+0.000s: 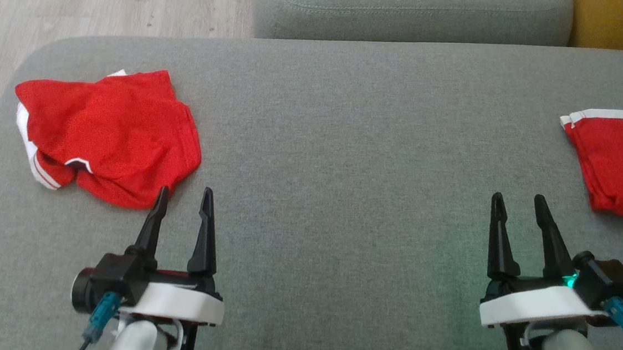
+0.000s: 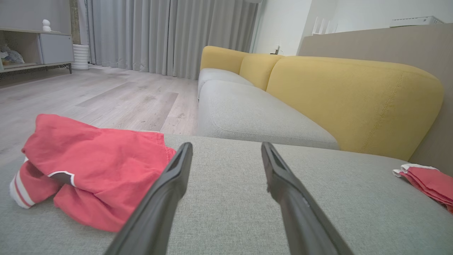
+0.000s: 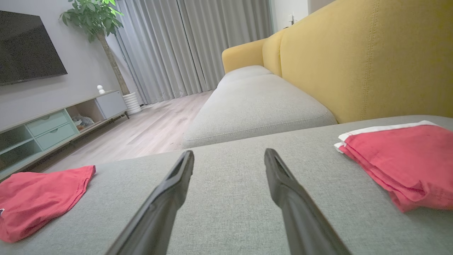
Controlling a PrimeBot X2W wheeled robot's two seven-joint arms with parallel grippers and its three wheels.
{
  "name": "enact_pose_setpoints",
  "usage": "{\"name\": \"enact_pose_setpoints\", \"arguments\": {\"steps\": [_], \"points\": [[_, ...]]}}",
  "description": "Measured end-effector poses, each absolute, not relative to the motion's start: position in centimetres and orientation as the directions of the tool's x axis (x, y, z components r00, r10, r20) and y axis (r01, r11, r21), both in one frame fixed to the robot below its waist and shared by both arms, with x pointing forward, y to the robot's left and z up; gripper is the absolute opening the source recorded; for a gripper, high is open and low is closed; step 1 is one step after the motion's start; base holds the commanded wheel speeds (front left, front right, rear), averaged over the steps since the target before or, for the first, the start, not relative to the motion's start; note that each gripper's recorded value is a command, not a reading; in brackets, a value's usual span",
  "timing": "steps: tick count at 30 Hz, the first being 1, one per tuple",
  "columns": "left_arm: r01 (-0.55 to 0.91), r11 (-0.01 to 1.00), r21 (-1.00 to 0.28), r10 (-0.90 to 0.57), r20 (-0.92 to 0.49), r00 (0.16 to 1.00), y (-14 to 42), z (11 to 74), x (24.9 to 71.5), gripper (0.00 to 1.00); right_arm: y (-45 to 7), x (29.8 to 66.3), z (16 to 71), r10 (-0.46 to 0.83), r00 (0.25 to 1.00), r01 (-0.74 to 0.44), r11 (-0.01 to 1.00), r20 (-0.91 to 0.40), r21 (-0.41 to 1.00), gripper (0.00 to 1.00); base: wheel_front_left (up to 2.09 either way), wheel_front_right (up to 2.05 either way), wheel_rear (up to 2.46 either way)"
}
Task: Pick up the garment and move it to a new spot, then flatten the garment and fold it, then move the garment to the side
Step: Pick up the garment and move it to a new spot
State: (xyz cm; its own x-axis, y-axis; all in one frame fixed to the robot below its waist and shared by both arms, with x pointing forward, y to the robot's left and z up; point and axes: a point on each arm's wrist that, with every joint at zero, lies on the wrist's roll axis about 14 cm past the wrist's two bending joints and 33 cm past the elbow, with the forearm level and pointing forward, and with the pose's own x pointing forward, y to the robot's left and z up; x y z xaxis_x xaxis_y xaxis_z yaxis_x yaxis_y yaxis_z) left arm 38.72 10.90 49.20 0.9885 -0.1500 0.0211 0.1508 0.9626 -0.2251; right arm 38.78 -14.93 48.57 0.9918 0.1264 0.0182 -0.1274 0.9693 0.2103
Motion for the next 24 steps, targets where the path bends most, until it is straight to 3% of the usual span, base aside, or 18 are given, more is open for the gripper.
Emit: {"name": "enact_pose_setpoints", "arguments": {"steps": [15,24], "points": [[0.138,0.965,-0.224,-0.137,0.017,0.990,11.3,49.1,38.1,1.00,-14.2,38.9,49.8,0.142,0.988,-0.152,0.961,0.058,0.233,1.00,0.00,0.00,0.00],[0.055,0.975,-0.218,-0.049,0.030,0.998,14.3,49.6,36.7,1.00,-9.4,38.3,48.9,0.280,0.959,-0.280,0.927,0.033,0.251,1.00,0.00,0.00,0.00]]}}
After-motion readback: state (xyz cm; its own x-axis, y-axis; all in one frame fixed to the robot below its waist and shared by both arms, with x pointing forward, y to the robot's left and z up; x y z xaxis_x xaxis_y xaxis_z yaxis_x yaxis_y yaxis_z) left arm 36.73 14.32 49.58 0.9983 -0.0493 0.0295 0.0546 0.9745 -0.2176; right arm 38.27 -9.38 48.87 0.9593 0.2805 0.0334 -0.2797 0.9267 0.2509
